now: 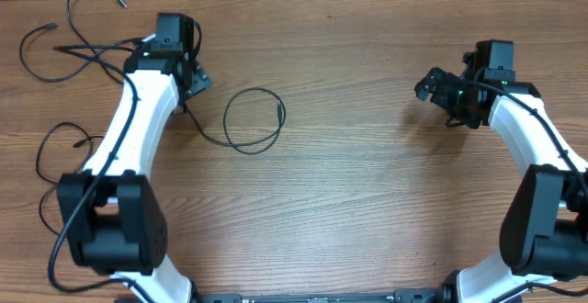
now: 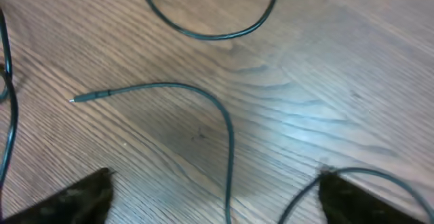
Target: Untangle cables
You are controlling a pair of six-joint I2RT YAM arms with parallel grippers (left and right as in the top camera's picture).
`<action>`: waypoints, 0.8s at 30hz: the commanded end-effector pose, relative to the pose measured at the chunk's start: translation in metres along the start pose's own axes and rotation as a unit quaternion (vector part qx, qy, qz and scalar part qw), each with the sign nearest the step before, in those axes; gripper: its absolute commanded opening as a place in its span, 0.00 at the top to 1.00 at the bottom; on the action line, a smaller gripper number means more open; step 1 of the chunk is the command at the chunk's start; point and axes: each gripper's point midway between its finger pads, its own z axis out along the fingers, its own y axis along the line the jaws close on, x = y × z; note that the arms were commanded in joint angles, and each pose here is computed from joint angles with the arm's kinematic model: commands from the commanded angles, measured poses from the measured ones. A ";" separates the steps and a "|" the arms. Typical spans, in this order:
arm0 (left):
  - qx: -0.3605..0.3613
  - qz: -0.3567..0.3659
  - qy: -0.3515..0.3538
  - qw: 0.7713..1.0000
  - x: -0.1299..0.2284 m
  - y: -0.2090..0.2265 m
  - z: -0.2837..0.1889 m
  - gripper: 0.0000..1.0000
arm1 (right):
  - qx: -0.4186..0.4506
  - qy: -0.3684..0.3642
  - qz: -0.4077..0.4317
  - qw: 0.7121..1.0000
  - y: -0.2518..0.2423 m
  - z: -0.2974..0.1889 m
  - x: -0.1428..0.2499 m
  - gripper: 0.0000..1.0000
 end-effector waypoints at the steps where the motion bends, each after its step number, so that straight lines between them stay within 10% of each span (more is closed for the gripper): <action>1: 0.038 0.013 -0.015 0.999 -0.006 -0.007 -0.026 0.00 | -0.021 -0.047 -0.014 0.999 0.018 -0.012 -0.026 0.00; 16: 0.071 0.035 0.008 0.997 0.007 -0.023 -0.031 0.00 | -0.048 0.155 0.028 0.986 0.019 -0.024 0.068 0.00; 24: 0.066 0.034 0.006 0.997 0.007 -0.012 -0.049 0.00 | -0.068 0.095 -0.013 0.993 0.034 -0.084 0.056 0.00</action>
